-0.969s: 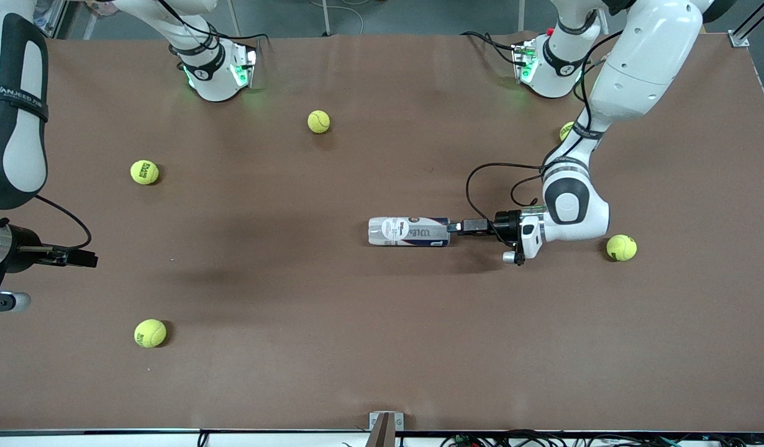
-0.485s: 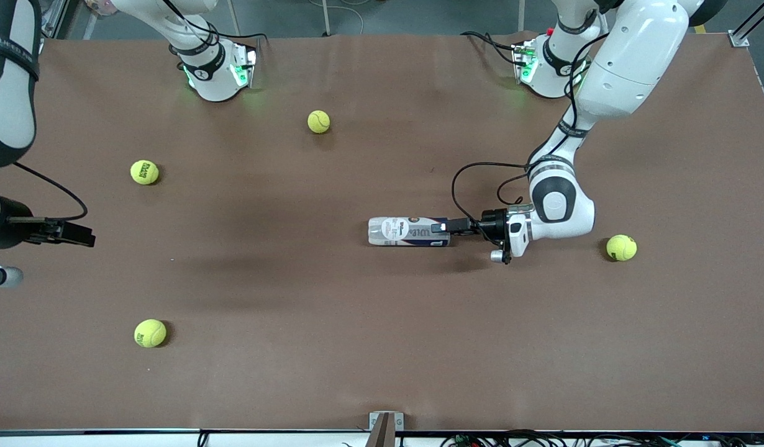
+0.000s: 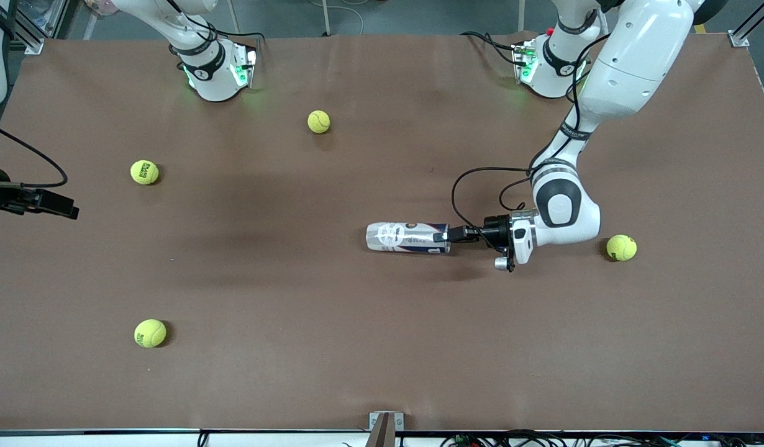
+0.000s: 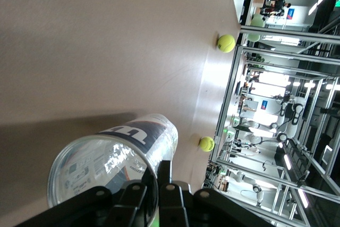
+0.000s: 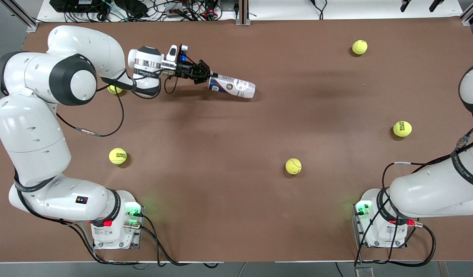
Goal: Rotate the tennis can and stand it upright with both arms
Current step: 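Lift the can off the table with the left gripper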
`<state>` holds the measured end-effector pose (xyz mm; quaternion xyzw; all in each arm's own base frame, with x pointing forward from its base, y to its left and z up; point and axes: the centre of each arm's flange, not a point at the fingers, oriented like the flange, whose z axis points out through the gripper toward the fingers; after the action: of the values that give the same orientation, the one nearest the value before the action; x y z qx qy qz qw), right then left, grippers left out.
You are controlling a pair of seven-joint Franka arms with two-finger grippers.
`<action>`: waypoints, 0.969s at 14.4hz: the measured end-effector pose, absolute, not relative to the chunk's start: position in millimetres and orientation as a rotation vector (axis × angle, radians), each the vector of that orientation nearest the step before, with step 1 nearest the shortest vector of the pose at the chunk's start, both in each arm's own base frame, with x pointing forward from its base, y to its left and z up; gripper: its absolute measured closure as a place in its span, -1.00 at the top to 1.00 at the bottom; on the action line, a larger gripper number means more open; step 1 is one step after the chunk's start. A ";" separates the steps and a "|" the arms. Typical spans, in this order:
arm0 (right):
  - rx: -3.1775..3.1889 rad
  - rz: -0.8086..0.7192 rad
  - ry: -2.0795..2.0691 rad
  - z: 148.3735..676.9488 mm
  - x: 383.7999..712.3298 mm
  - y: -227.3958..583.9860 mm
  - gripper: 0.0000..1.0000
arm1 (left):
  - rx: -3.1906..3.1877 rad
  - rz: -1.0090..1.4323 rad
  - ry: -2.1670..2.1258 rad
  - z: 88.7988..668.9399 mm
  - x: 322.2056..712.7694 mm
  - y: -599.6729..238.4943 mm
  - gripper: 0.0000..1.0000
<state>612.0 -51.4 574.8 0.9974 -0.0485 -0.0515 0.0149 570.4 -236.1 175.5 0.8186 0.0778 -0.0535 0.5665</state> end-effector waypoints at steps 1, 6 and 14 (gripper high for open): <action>3.106 -0.164 -0.151 576.6 606.7 -51.6 1.00 | 1.938 -0.139 0.179 185.9 577.0 -237.1 -0.90; 3.110 -0.175 -0.141 589.8 589.6 -46.9 1.00 | 2.161 -0.296 0.191 258.5 605.6 -246.5 -0.90; 3.121 -0.079 -0.107 623.7 541.9 -33.5 1.00 | 2.753 -0.239 0.411 363.1 606.9 -342.6 -0.90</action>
<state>541.9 -33.5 623.7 0.9990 -0.0343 -0.0253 0.0090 606.9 -342.6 363.1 0.9706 0.1450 -0.0841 0.1729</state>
